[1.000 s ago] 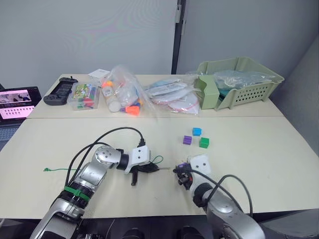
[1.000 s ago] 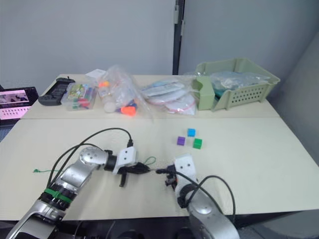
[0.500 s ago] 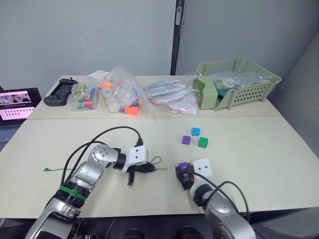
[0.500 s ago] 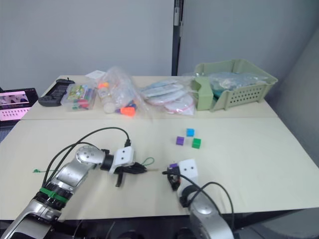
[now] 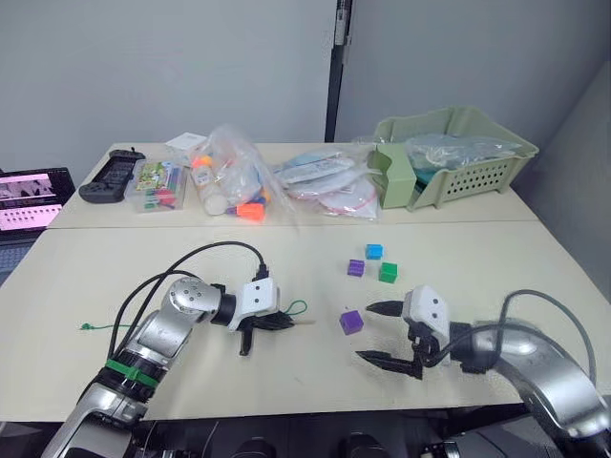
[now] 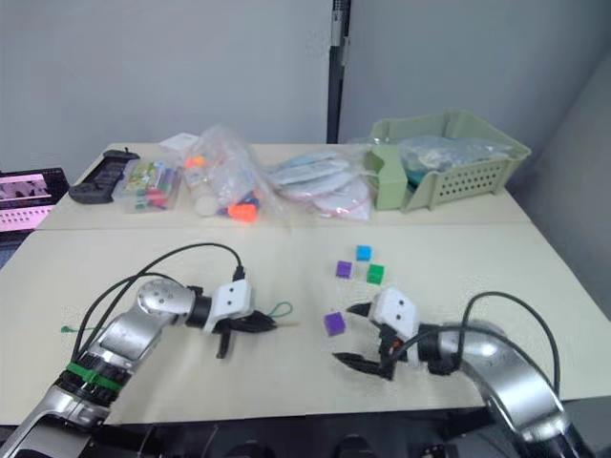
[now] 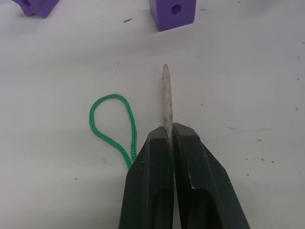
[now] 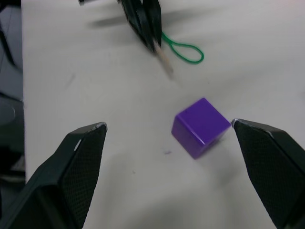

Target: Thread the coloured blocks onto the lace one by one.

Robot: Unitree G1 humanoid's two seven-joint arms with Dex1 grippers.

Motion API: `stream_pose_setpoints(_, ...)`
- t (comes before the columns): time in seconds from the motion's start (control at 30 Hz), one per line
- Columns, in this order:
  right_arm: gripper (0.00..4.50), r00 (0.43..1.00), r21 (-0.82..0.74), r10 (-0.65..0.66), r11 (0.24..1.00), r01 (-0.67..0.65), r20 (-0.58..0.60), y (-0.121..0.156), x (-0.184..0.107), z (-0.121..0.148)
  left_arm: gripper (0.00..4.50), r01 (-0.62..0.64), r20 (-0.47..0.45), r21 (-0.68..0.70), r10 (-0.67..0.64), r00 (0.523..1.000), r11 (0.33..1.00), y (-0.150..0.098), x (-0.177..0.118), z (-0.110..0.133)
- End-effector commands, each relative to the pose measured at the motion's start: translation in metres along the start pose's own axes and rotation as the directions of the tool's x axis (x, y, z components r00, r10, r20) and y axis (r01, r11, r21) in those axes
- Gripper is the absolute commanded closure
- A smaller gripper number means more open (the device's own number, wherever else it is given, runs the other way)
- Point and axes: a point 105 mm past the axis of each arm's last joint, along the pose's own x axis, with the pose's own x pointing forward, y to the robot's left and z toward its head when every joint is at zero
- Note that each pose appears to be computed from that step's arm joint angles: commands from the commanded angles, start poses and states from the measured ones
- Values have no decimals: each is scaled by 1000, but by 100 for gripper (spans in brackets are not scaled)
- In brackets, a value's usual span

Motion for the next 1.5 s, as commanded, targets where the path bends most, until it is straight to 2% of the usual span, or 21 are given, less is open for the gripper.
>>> stream_pose_setpoints(0.03, 3, 997, -93, 70, 993, -72, -18, -9, 6, -2, 450, -12, 23, 18, 12, 1000, 1000, -1, -7, 9)
stream_pose_setpoints(0.2, 3, 994, -82, 100, 991, -103, -39, -31, 17, -9, 450, -11, 16, 12, 11, 1000, 1000, -7, -10, 9)
stream_pose_setpoints(0.47, 3, 987, -87, 158, 983, -159, -28, -40, 24, -6, 450, -10, 0, 18, 10, 1000, 1000, -8, -13, 8)
stream_pose_setpoints(0.57, 88, 986, -90, 165, 982, -167, -28, -41, 26, -7, 450, -10, -3, 23, 10, 1000, 1000, -9, -13, 9)
stream_pose_setpoints(0.8, 325, 984, -74, 177, 981, -177, -16, -31, 27, -11, 450, -13, -2, 38, 13, 1000, 999, -9, -12, 17)
stream_pose_setpoints(0.83, 335, 985, -65, 171, 983, -171, -6, -28, 28, -11, 450, -11, 5, 38, 10, 1000, 999, -10, -10, 22)
stream_pose_setpoints(1.03, 335, 988, -15, 150, 989, -150, 36, -9, 31, -8, 450, 26, -26, 84, -24, 999, 996, -13, 6, 38)
stream_pose_setpoints(1.27, 335, 992, 18, 125, 992, -125, 6, -1, 33, -15, 450, 84, -111, 99, -72, 991, 992, -19, 19, 31)
stream_pose_setpoints(1.5, 335, 992, 21, 123, 992, -123, -13, 1, 31, -16, 450, 62, -84, 87, -55, 995, 994, -19, 25, 38)
